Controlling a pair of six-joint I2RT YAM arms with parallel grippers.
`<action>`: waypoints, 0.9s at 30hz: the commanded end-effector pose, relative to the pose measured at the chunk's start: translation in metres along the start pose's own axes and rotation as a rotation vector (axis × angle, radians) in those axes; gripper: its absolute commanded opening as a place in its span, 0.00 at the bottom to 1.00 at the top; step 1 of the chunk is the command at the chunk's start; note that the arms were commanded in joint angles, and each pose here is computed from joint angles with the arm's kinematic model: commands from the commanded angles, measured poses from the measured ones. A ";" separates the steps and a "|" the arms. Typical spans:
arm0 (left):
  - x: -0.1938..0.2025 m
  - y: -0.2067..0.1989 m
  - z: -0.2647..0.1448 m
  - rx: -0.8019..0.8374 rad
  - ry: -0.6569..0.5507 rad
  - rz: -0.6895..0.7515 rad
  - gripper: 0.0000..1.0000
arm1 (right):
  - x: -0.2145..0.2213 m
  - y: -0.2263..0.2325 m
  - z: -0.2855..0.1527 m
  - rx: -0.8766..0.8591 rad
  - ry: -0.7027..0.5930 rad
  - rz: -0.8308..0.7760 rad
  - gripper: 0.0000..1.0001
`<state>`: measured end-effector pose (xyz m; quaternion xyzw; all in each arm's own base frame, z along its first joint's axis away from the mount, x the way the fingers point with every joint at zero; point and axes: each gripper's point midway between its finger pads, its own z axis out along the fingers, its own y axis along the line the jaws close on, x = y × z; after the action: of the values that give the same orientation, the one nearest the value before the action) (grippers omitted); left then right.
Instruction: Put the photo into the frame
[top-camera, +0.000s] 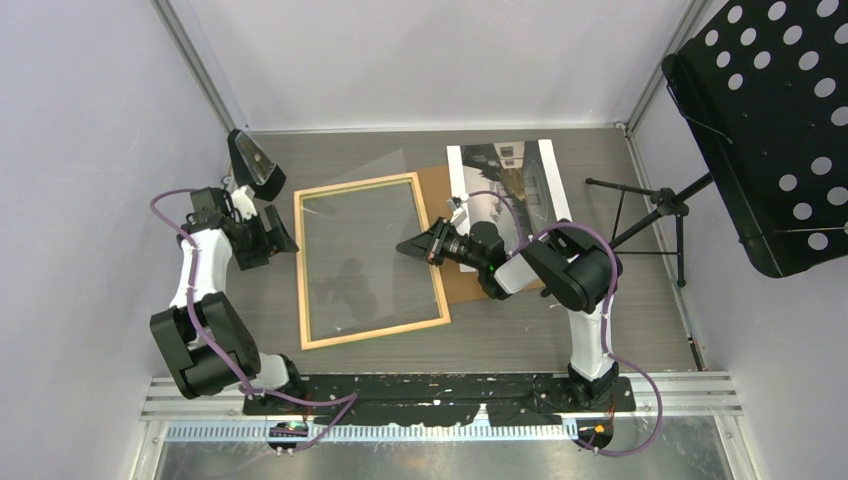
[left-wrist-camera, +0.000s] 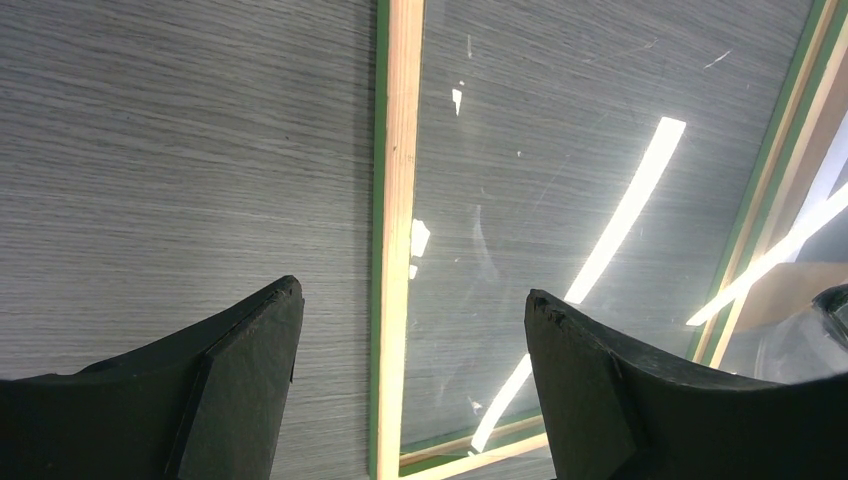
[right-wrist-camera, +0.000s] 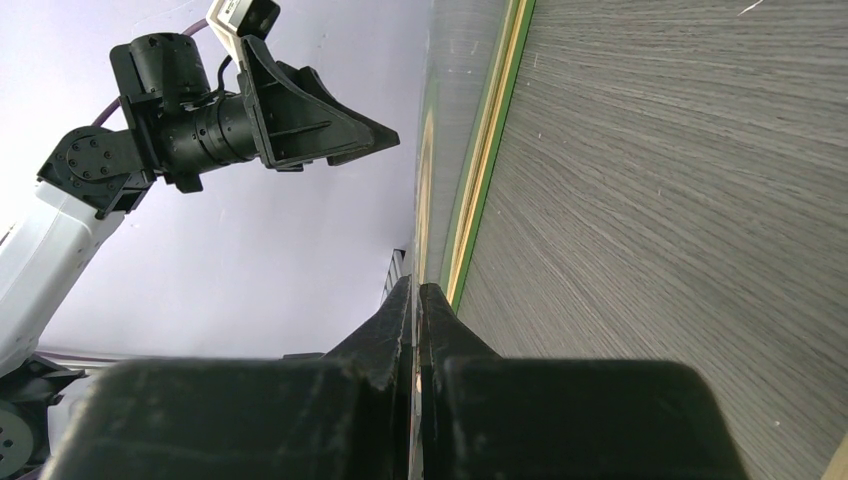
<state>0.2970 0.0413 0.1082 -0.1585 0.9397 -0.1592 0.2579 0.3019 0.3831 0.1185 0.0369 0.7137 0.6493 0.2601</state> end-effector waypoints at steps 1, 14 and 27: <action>-0.008 -0.003 -0.003 0.022 -0.038 0.016 0.80 | -0.007 0.024 0.000 -0.067 -0.035 -0.047 0.05; -0.007 -0.002 -0.003 0.021 -0.036 0.013 0.80 | 0.001 0.018 0.000 -0.048 -0.024 -0.043 0.06; -0.007 -0.002 -0.003 0.020 -0.034 0.011 0.80 | 0.003 0.013 0.000 -0.028 -0.014 -0.040 0.05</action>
<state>0.2967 0.0428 0.1082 -0.1609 0.9392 -0.1587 0.2583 0.2970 0.3832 0.1096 0.0440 0.7227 0.6405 0.2558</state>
